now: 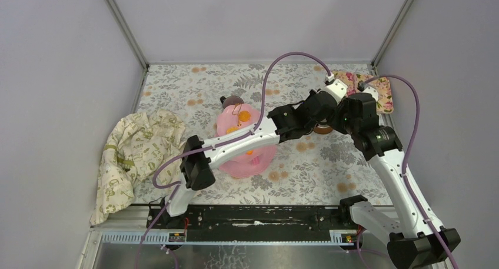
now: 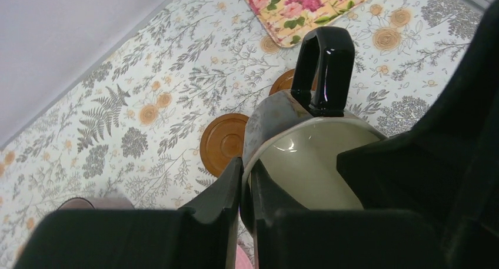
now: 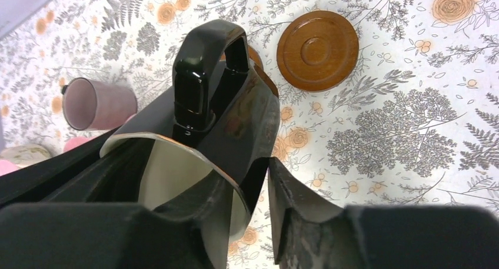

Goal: Serve the afternoon tea
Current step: Place the cup on the coaster.

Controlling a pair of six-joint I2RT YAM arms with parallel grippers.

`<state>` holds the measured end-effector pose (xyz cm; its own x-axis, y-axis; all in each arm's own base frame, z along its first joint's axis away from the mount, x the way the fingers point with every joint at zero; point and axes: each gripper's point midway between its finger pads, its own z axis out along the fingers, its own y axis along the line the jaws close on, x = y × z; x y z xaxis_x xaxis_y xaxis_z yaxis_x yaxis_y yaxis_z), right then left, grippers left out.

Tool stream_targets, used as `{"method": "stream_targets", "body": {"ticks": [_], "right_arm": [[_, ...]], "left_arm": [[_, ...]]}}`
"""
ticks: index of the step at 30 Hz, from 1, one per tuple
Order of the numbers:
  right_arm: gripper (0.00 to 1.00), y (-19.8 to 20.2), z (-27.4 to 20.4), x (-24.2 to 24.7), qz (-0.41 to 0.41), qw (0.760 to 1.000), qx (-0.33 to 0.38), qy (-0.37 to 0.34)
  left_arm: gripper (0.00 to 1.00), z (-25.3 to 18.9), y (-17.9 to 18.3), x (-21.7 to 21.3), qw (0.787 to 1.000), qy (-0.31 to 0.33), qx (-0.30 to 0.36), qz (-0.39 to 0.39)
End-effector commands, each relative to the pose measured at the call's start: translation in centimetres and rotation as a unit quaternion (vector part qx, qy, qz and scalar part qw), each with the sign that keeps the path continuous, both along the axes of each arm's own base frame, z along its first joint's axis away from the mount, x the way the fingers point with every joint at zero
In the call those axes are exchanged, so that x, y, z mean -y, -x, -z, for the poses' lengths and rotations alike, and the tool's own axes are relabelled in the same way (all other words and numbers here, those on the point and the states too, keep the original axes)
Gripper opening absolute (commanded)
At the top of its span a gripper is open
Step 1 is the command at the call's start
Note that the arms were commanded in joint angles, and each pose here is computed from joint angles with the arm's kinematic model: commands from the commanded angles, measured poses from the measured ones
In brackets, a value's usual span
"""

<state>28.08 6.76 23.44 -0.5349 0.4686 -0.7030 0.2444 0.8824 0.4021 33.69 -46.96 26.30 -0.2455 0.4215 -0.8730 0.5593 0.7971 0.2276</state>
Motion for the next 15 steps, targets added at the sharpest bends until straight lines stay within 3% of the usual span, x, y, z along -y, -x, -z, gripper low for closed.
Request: {"method": "stream_targets", "body": {"ticks": [1,5,15], "right_arm": [[0.27,-0.9,-0.9,0.5,0.021,0.999,0.028,0.012],[0.01,-1.2,-0.4,0.8,0.032,0.999,0.027,0.015],[0.0,-2.4,-0.2,0.5,0.037,0.999,0.029,0.012]], "left_arm": [[0.0,-6.7,-1.1,-1.4,0.99,0.106,0.059,-0.074],[0.0,-7.4,-1.5,-2.3,0.982,0.134,0.063,-0.114],[0.01,-7.6,-1.6,-3.3,0.972,0.166,0.063,-0.151]]}}
